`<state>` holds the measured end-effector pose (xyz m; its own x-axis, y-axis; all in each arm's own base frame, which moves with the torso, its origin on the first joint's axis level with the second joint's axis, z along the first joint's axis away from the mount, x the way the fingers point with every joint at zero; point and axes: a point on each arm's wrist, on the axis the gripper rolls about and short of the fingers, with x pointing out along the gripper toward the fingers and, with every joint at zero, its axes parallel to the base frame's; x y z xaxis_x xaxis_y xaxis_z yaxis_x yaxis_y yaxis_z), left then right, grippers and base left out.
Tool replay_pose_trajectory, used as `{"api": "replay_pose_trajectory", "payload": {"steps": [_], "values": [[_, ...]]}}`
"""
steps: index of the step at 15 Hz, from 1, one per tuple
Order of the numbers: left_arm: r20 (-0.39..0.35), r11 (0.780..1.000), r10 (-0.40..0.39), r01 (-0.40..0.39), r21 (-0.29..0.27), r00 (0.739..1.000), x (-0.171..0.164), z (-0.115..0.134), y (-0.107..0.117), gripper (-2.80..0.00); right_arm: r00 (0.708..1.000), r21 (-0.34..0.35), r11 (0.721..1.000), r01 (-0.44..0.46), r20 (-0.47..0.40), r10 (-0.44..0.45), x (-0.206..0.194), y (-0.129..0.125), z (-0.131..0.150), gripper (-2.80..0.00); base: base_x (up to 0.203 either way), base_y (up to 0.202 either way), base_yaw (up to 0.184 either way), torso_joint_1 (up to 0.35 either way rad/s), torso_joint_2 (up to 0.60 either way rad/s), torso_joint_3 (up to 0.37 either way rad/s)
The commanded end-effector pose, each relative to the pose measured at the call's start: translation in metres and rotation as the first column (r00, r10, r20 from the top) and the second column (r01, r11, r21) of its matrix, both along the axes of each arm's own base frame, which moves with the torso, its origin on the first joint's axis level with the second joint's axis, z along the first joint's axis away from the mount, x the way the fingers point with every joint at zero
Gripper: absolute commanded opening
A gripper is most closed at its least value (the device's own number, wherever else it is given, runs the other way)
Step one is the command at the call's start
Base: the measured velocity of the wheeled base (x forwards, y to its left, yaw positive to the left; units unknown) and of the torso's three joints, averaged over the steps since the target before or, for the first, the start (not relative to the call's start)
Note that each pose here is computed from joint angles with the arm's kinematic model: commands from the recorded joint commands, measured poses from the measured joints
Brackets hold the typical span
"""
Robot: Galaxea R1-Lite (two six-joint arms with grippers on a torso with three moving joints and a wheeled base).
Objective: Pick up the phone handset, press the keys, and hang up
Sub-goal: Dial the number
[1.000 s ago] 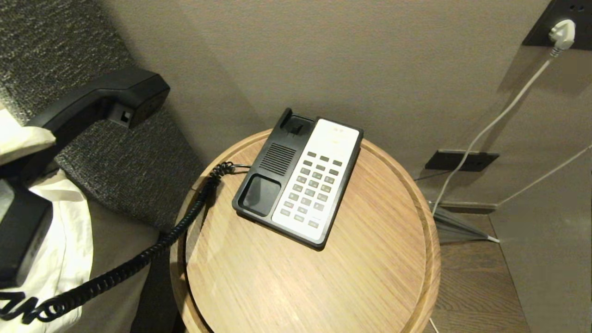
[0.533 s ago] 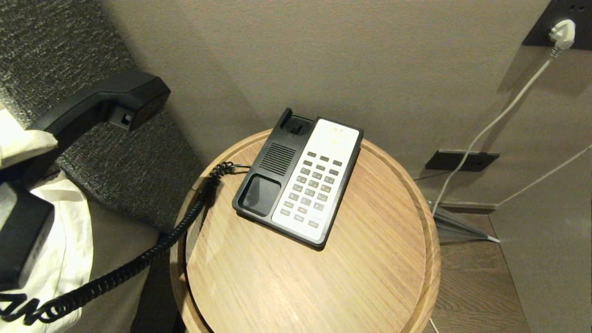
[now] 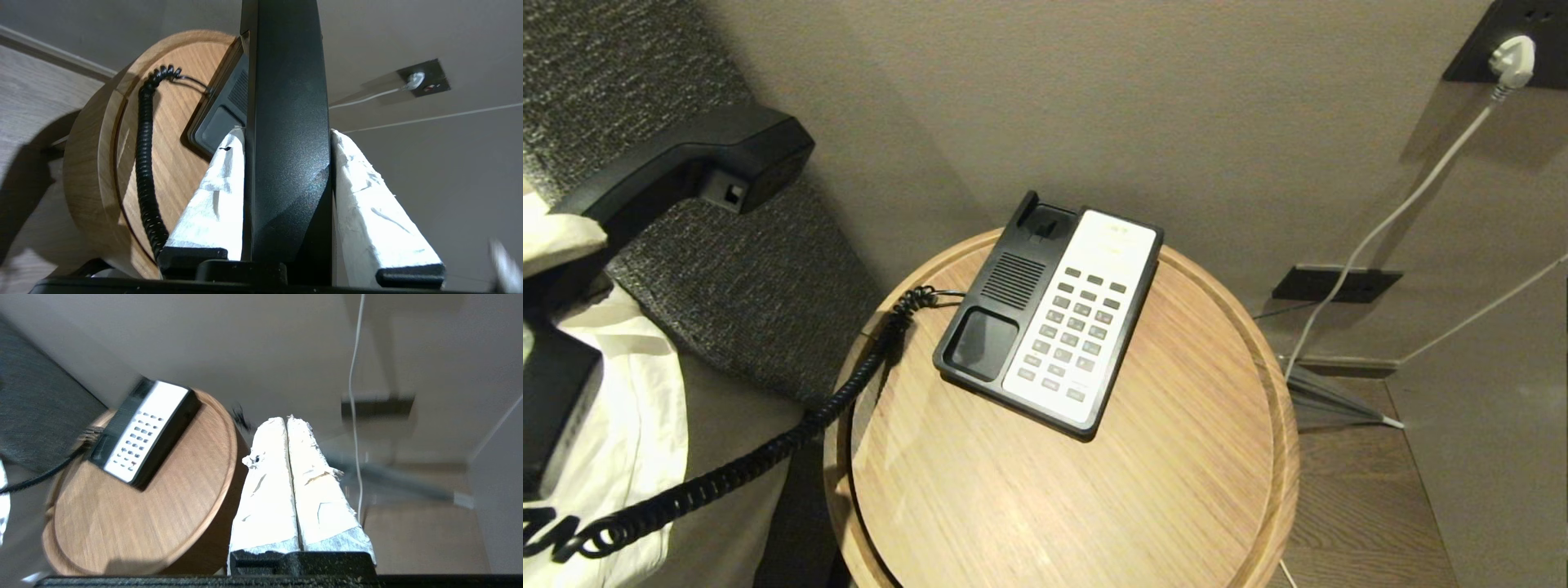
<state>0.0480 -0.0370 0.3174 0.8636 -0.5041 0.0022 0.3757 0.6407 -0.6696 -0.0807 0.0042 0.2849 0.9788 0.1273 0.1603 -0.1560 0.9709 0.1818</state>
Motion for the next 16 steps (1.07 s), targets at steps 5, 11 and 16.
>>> {"api": "replay_pose_trajectory", "payload": {"steps": [5,11,16], "values": [[-0.021,1.000,0.002,-0.002,0.011,1.000,0.004,-0.004,-0.003,-2.80,0.821,0.007,0.991,-0.135,-0.559,0.116,0.271,0.027,0.021,-2.80,0.000,0.000,0.000,0.000,0.00,0.000],[-0.020,1.000,0.004,-0.004,0.010,1.000,0.003,-0.003,-0.003,-2.80,0.792,-0.001,0.923,-0.384,-0.514,0.329,0.292,0.181,0.027,-2.80,0.000,0.000,0.000,0.000,0.00,0.000],[-0.020,1.000,0.005,-0.005,0.020,1.000,0.001,-0.009,0.000,-2.80,0.760,-0.023,0.906,-0.423,-0.553,0.341,0.281,0.222,0.008,-2.80,0.000,0.000,0.000,0.000,0.00,0.000]]}}
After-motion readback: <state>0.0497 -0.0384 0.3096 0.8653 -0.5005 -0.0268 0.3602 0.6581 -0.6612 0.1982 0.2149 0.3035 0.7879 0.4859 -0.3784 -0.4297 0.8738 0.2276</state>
